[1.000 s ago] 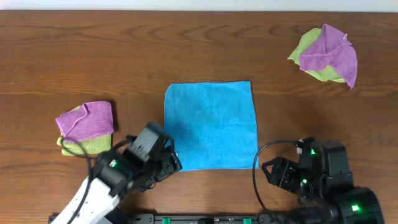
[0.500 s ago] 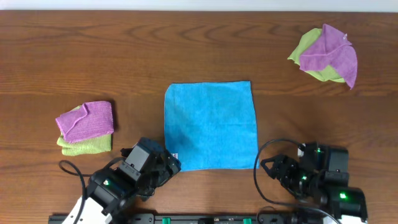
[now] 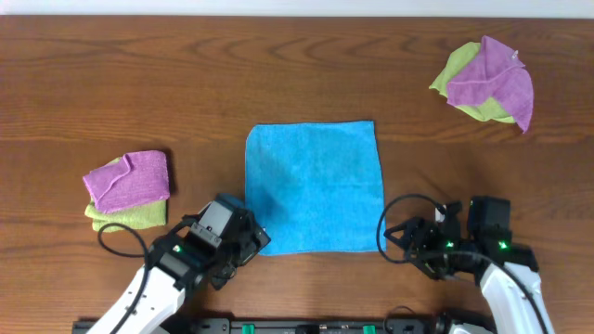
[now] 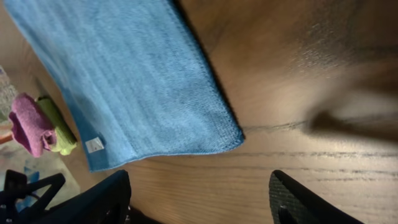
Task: Fold the cloth
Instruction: 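Withdraw both grippers toward the bottom edge of the blue cloth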
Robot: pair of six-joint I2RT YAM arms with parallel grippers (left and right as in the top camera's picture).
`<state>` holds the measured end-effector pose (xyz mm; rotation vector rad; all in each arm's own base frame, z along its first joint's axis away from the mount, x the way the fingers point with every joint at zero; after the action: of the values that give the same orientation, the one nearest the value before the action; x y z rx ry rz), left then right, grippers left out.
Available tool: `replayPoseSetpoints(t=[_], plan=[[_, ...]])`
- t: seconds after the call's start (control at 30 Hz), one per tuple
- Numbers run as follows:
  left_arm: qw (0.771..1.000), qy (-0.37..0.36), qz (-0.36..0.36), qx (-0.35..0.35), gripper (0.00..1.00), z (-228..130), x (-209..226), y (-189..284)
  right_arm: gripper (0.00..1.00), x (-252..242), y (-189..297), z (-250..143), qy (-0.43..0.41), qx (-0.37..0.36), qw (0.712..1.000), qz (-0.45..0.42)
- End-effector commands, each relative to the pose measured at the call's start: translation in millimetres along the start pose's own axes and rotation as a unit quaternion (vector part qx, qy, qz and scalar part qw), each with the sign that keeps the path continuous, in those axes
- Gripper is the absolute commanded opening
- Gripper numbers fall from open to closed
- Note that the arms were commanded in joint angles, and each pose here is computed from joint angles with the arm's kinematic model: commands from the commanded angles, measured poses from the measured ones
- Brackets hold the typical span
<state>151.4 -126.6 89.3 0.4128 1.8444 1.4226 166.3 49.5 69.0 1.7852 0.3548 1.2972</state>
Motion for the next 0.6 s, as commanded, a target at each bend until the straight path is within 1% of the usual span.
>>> replayPoseSetpoints(t=[0.0, 0.4, 0.57], plan=[[1.000, -0.002, 0.007, 0.006, 0.95, 1.7, -0.7, -7.6, 0.72, -1.6, -5.4, 0.4, -0.002, 0.016, 1.000, 0.010], [1.000, -0.002, 0.006, 0.012, 0.95, 7.1, -15.1, -32.2, 0.70, -10.2, -17.5, 16.9, -0.001, 0.007, 1.000, -0.005], [1.000, -0.001, 0.002, 0.009, 0.95, 8.8, -17.9, -35.4, 0.70, -14.0, -24.6, 22.4, -0.004, 0.011, 1.000, -0.007]])
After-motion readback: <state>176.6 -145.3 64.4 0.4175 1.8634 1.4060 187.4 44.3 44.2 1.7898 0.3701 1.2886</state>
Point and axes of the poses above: each gripper's point midway between its finger pads, its own y axis back along the fingers, its own x axis along the line the jaws close on, z = x × y, the point moved 4 cm from there along y, back along the fingers, and after that the axes turned 5 degrees about y, right-handed, at the moved point
